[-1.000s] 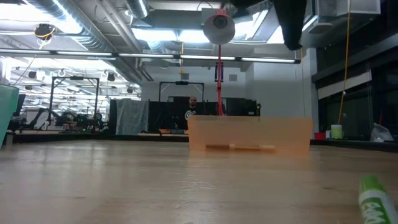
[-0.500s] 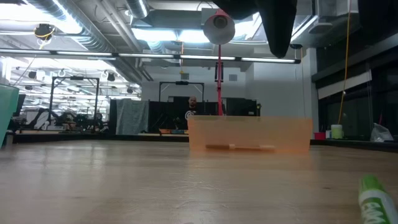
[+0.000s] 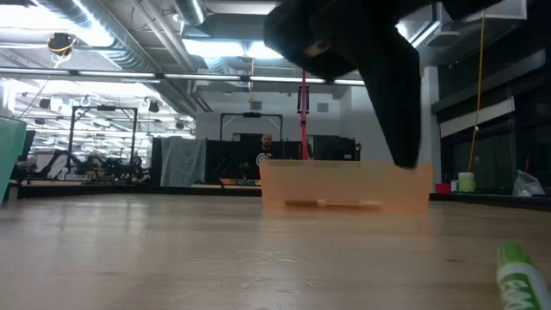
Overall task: Pick & Place Markers
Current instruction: Put the green marker pen into the orange bin
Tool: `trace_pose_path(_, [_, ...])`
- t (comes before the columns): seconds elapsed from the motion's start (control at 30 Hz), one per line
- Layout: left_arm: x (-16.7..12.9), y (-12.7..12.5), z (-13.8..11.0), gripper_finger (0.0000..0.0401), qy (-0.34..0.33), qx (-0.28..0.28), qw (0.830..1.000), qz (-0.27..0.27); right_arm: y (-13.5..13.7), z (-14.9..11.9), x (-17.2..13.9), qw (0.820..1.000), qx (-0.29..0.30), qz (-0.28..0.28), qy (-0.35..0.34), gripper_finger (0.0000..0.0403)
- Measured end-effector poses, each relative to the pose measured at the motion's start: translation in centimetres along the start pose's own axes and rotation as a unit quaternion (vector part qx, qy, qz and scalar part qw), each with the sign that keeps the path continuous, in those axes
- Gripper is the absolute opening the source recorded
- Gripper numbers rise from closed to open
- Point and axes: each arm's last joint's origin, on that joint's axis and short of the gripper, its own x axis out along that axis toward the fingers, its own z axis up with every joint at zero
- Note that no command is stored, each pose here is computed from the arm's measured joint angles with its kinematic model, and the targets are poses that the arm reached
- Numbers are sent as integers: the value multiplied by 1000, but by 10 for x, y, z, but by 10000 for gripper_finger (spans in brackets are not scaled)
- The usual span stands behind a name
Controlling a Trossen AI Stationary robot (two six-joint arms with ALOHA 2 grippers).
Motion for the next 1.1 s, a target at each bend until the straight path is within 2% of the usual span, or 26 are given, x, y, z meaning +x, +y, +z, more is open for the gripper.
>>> trace_pose_path(0.3, [0, 0, 0, 1, 0, 10, 1000, -1, 0, 1, 18, 1000, -1, 4, 12, 210])
trace_pose_path(0.67, [0, 0, 0, 2, 0, -5, 1000, -2, -1, 0, 33, 1000, 2, 5, 27, 210])
trace_pose_path(1.1, [0, 0, 0, 2, 0, -19, 1000, -2, 0, -7, 47, 999, 14, -27, 36, 210])
